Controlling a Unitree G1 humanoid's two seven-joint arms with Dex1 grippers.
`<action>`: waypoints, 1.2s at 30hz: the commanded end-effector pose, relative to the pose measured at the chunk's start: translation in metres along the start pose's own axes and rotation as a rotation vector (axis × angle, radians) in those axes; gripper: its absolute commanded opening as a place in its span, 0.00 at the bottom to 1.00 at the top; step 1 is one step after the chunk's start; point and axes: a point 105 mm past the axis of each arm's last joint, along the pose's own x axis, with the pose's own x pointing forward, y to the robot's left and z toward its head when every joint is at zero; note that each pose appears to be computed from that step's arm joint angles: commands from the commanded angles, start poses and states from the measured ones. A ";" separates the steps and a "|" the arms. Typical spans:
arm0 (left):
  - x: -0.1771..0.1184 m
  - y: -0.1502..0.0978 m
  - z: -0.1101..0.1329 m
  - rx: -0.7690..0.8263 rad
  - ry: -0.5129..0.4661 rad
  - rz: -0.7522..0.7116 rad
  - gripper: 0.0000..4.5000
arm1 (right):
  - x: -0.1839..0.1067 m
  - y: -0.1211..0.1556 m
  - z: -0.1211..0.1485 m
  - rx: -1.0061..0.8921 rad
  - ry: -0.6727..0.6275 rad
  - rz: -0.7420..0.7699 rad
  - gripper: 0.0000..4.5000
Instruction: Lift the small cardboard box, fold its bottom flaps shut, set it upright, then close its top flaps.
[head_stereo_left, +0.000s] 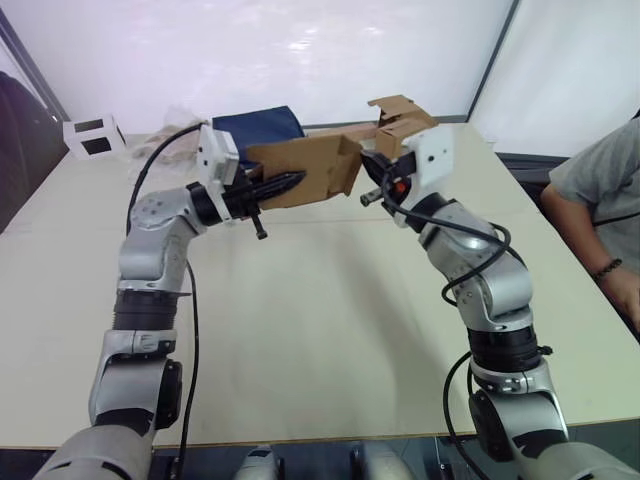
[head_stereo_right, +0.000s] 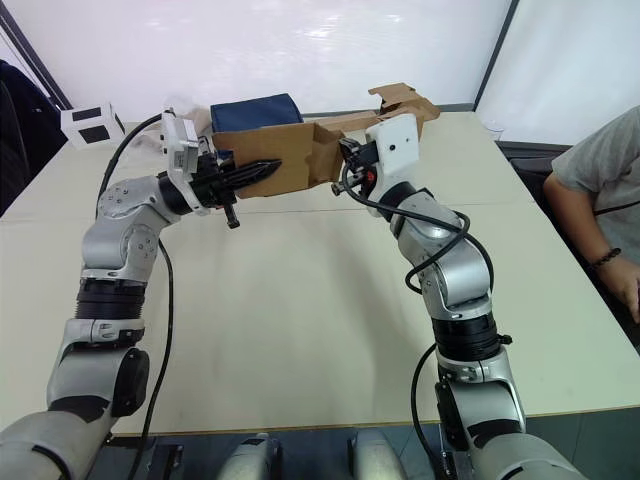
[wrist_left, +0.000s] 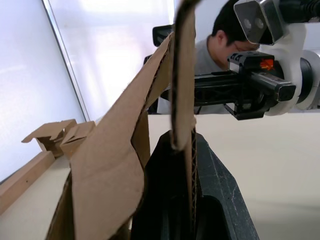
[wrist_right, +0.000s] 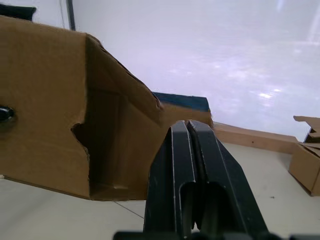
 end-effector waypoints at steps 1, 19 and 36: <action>0.000 -0.003 0.009 0.028 -0.023 -0.011 0.01 | 0.002 0.007 0.019 -0.020 -0.072 0.031 0.00; -0.001 -0.005 0.004 0.019 -0.004 -0.008 0.01 | -0.001 -0.010 0.035 -0.089 -0.117 -0.017 0.00; 0.005 -0.015 0.006 -0.024 -0.013 -0.037 0.01 | 0.002 0.027 0.018 -0.032 -0.078 0.098 0.00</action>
